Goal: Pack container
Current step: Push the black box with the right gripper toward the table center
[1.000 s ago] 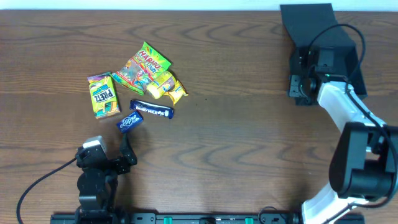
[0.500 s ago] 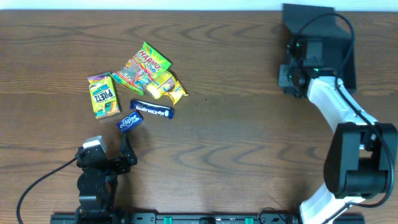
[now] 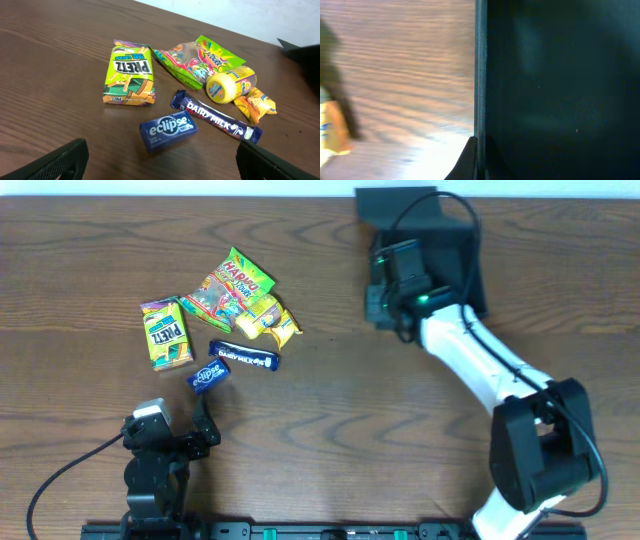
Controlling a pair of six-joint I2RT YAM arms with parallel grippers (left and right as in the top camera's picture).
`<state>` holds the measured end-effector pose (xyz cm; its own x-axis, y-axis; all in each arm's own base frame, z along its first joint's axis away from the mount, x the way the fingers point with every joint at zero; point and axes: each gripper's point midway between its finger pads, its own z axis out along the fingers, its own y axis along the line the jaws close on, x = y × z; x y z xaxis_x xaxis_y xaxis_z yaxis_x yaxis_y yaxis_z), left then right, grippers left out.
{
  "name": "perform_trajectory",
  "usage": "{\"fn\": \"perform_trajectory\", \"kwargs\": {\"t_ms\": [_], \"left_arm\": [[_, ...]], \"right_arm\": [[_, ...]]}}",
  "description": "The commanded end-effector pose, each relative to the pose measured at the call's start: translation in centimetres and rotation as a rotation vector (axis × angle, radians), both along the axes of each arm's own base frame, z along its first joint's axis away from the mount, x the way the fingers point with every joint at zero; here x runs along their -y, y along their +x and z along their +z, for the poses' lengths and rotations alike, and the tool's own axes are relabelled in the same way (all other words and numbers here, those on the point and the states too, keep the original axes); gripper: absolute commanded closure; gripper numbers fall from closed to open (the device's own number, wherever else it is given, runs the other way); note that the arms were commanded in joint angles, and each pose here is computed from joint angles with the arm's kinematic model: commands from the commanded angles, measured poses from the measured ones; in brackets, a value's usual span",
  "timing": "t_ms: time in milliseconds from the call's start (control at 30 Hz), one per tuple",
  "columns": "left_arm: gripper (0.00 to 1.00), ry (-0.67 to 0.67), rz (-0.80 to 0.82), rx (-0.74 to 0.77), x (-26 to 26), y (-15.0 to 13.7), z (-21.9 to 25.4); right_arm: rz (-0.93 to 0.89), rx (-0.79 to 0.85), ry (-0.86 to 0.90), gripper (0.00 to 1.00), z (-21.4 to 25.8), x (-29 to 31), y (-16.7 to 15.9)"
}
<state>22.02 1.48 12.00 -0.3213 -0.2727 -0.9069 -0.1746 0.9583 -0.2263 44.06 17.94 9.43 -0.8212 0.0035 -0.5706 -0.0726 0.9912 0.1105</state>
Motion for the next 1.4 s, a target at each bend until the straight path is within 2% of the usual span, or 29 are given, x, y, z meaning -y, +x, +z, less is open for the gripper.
{"fn": "perform_trajectory", "kwargs": {"t_ms": [0, 200, 467, 833, 1300, 1333, 1367], "left_arm": [[0.05, -0.001, -0.005, -0.018, 0.1, 0.0, -0.9], [0.05, -0.001, -0.005, -0.018, 0.1, 0.0, -0.9], [0.05, -0.001, -0.005, -0.018, 0.1, 0.0, -0.9], [0.05, -0.001, -0.005, -0.018, 0.1, 0.0, -0.9], [0.05, -0.001, -0.005, -0.018, 0.1, 0.0, -0.9], [0.05, -0.001, -0.005, -0.018, 0.1, 0.0, -0.9], [0.05, -0.001, -0.005, -0.018, 0.1, 0.0, -0.9]], "right_arm": [[-0.075, 0.053, 0.022, 0.98, 1.4, -2.6, -0.2], [-0.096, 0.054, 0.086, 0.98, 1.6, -6.5, -2.1], [-0.094, 0.075, 0.111, 0.98, 0.8, -9.4, -2.8], [-0.029, 0.032, 0.120, 0.98, -0.5, -11.8, -4.5], [-0.056, 0.008, 0.148, 0.98, -0.9, -12.9, -5.8], [-0.056, 0.008, 0.149, 0.92, -0.9, -12.9, -5.7], [-0.055, 0.010, 0.151, 0.71, -0.8, -13.0, -5.7]]}}
